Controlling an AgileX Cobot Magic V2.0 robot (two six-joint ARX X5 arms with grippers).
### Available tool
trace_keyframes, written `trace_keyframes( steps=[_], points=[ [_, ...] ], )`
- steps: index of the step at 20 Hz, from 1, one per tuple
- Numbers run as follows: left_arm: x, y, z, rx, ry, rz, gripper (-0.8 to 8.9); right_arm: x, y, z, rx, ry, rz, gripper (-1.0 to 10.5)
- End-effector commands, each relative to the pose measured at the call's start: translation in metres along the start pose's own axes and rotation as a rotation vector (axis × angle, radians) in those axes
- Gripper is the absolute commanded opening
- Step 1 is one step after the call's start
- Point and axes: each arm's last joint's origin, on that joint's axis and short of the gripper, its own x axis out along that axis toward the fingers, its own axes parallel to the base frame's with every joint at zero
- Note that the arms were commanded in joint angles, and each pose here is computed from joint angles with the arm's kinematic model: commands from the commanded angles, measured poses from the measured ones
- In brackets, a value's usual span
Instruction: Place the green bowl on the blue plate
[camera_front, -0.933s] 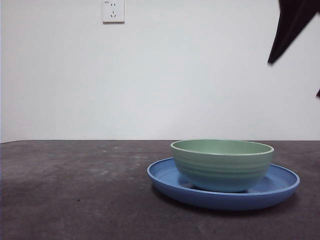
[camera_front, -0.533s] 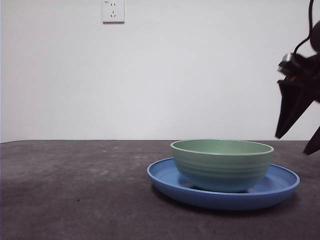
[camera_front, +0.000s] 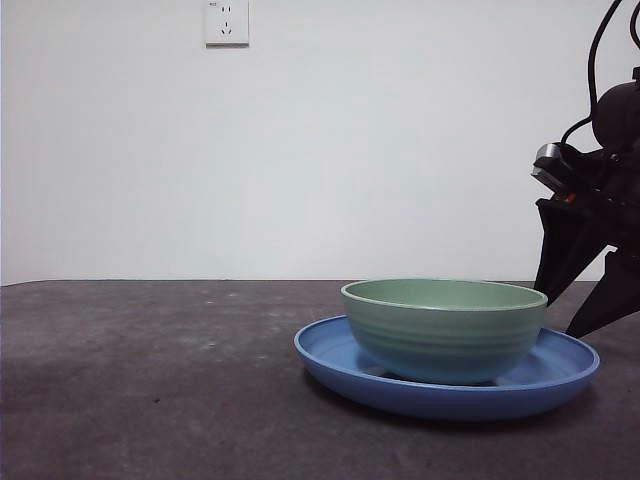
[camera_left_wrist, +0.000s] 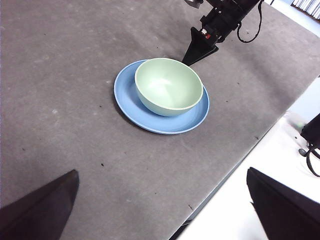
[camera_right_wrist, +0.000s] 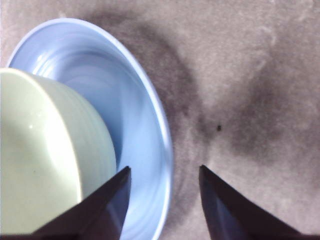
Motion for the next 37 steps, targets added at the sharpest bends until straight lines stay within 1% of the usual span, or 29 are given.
trace_keyframes(
  steps=[1,3,7,8,10,12,17,20,23,26,31,33,36,37],
  points=[
    [-0.002,-0.002,0.003,0.014,-0.013,-0.014,5.63,0.007,-0.001,0.004,-0.013,0.019,0.012,2.0],
    [-0.002,-0.002,0.003,0.014,-0.013,-0.014,5.63,0.013,-0.001,0.004,-0.016,0.036,0.036,2.0],
    [-0.002,-0.002,0.003,0.014,-0.013,-0.014,5.63,0.026,-0.002,0.003,-0.019,0.077,0.039,1.6],
    [-0.002,-0.002,0.003,0.015,-0.013,-0.014,5.63,0.027,-0.002,0.003,-0.022,0.08,0.04,1.4],
    [-0.002,-0.002,0.003,0.014,-0.013,-0.014,5.63,0.027,-0.003,0.003,-0.025,0.075,0.035,0.6],
    [-0.002,-0.002,0.003,0.014,-0.013,-0.014,5.63,0.027,-0.003,0.003,-0.026,0.076,0.012,0.1],
    [-0.002,-0.002,0.003,0.014,-0.013,-0.014,5.63,0.025,-0.002,0.006,-0.028,0.064,0.005,0.1],
    [-0.002,-0.002,0.003,0.014,-0.013,-0.014,5.63,0.017,0.004,0.015,-0.029,0.062,0.007,0.1],
    [-0.002,-0.002,0.003,0.015,-0.013,-0.014,5.63,0.006,0.018,0.029,-0.045,0.065,0.018,0.1],
    [-0.002,-0.002,0.003,0.015,-0.013,-0.014,5.63,0.003,0.04,0.04,-0.074,0.059,0.03,0.1],
    [-0.002,-0.002,0.003,0.014,-0.014,-0.014,5.63,0.022,0.084,0.045,-0.132,0.037,0.075,0.1],
    [-0.002,-0.002,0.003,0.015,-0.013,-0.014,5.63,0.034,0.097,0.044,-0.146,0.04,0.095,0.1],
    [-0.002,-0.002,0.003,0.014,-0.013,-0.014,5.63,0.055,0.106,0.042,-0.15,0.077,0.101,0.1],
    [-0.002,-0.002,0.003,0.014,-0.013,-0.014,5.63,0.061,0.107,0.041,-0.154,0.086,0.081,0.1]
  ],
)
